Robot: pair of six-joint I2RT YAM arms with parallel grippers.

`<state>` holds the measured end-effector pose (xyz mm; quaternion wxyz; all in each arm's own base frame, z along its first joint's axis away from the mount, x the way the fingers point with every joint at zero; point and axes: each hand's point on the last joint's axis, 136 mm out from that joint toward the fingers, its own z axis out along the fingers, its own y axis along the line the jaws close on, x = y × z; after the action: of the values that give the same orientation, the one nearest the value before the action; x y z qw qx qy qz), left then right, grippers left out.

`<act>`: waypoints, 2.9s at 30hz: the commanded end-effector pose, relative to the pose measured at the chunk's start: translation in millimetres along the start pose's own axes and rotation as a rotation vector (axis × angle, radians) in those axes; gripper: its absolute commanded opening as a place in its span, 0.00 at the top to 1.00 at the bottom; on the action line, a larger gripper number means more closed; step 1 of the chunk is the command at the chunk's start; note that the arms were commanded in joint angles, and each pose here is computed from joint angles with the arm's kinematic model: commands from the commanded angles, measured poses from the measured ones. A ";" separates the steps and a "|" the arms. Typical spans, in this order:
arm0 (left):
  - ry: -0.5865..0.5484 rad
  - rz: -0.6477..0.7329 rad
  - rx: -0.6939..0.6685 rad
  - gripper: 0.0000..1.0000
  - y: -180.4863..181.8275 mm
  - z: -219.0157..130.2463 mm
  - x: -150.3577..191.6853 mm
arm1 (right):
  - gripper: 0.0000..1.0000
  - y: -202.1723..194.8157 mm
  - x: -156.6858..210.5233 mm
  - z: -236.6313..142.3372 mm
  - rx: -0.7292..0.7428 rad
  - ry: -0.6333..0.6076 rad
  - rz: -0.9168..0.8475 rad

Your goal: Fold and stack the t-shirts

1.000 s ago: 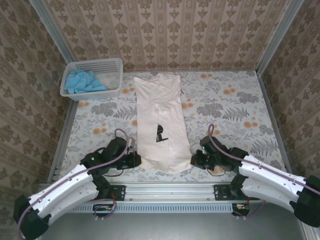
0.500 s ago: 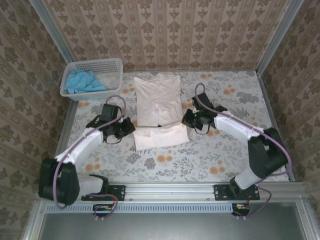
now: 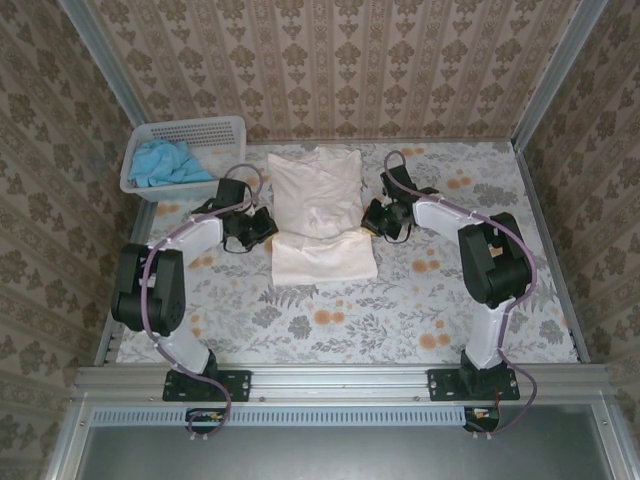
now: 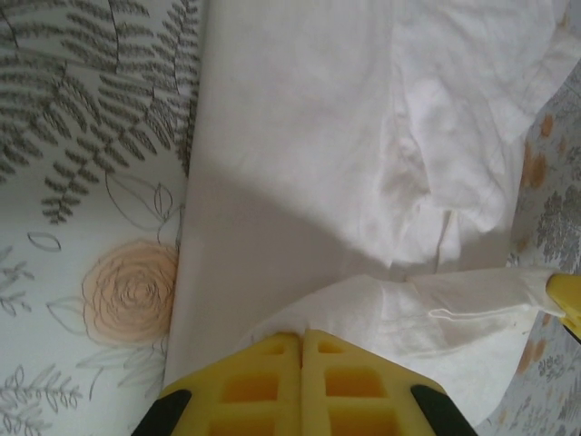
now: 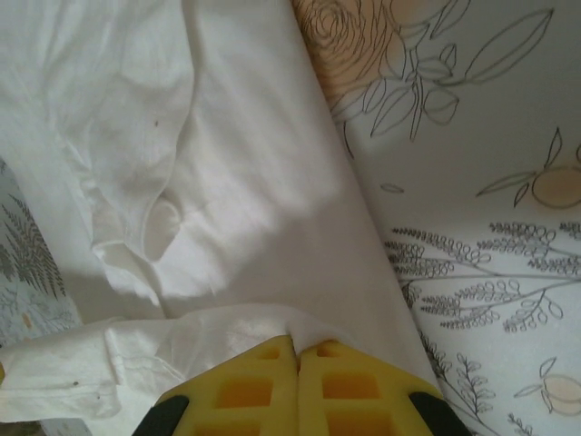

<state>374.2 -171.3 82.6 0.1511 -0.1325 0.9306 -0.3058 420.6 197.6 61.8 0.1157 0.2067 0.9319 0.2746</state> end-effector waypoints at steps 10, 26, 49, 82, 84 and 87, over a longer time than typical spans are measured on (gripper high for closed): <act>-0.021 -0.008 0.004 0.81 0.8 12.6 -41.1 | 0.76 5.3 -26.8 14.4 -0.038 0.024 0.063; -0.146 0.368 -0.080 0.68 -69.1 -23.9 40.8 | 0.64 4.7 38.2 -30.9 -0.209 -0.029 -0.014; 0.267 0.522 -0.272 0.76 39.0 41.2 219.7 | 0.89 -99.4 176.1 16.6 0.008 0.128 -0.003; 0.206 0.473 0.047 0.70 -66.3 20.0 162.4 | 0.87 -45.0 112.5 -34.2 0.012 -0.006 -0.167; 0.204 0.467 0.039 0.71 -65.3 26.0 157.5 | 0.87 -44.2 106.4 -26.2 -0.003 0.007 -0.150; 0.200 0.449 0.025 0.70 -62.3 32.9 149.6 | 0.87 -41.7 99.3 -19.7 -0.010 0.016 -0.146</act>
<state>248.7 -282.6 60.0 0.1185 0.1002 0.9483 -0.2768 302.5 193.0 37.8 0.1268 0.1544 0.9468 0.2524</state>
